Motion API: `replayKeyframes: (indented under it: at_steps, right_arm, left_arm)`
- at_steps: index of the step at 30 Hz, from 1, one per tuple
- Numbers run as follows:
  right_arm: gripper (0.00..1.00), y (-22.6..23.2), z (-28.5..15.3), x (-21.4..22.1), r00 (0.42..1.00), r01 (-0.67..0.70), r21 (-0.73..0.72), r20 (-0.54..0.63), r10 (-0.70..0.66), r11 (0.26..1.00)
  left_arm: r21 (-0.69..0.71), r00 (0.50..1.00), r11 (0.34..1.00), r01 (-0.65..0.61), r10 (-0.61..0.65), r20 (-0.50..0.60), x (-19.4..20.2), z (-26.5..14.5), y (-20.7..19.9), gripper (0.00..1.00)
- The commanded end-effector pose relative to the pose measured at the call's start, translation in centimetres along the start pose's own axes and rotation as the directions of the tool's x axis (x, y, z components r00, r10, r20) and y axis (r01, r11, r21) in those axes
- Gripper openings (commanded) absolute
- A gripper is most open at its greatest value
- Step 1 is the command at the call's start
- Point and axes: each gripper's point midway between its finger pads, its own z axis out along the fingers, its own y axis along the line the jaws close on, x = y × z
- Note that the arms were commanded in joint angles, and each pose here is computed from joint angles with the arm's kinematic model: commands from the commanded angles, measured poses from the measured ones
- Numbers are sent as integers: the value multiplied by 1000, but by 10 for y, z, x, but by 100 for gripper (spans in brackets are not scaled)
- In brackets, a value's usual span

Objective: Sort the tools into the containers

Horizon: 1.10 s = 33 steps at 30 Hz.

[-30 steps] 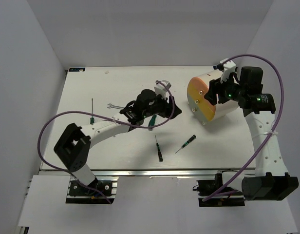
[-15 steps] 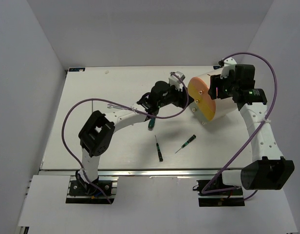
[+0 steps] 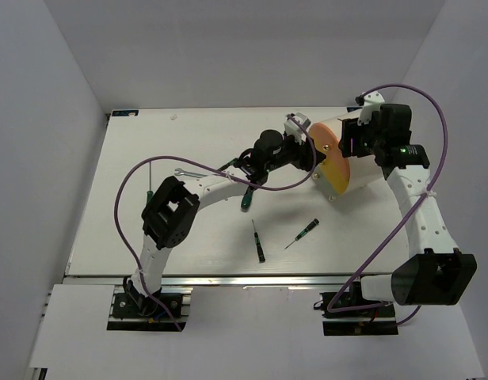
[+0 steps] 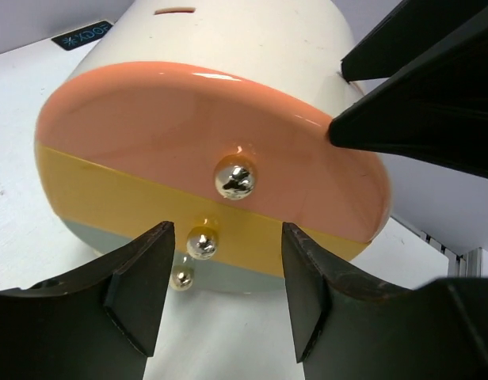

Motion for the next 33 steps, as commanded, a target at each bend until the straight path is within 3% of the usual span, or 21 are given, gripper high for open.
replayKeyframes:
  at_steps: [1,12,21,23,25,26,33]
  right_arm:
    - [62,-5,8,12,999,-15,30,-30,16,999]
    - [59,0,10,26,997,-34,9,-62,35,999]
    - [59,6,9,35,996,-44,-13,-80,43,999]
    - [65,7,8,35,996,-44,-20,-78,42,999]
    - [81,10,7,33,996,-46,-38,-72,43,998]
    - [84,12,5,31,997,-51,-46,-64,48,998]
    - [83,19,-1,19,997,-72,-74,-25,70,995]
  left_arm:
    - [53,996,998,-35,31,80,-31,6,-20,66]
    - [2,993,1000,-19,19,114,-32,23,-16,62]
    - [-53,991,998,-23,30,130,-35,35,-6,51]
    - [-58,990,998,-26,33,136,-36,35,-5,48]
    - [-56,990,998,-26,34,137,-36,35,-5,48]
    - [-52,990,998,-24,31,138,-36,35,-6,47]
    - [-37,990,999,-14,19,142,-34,37,-8,36]
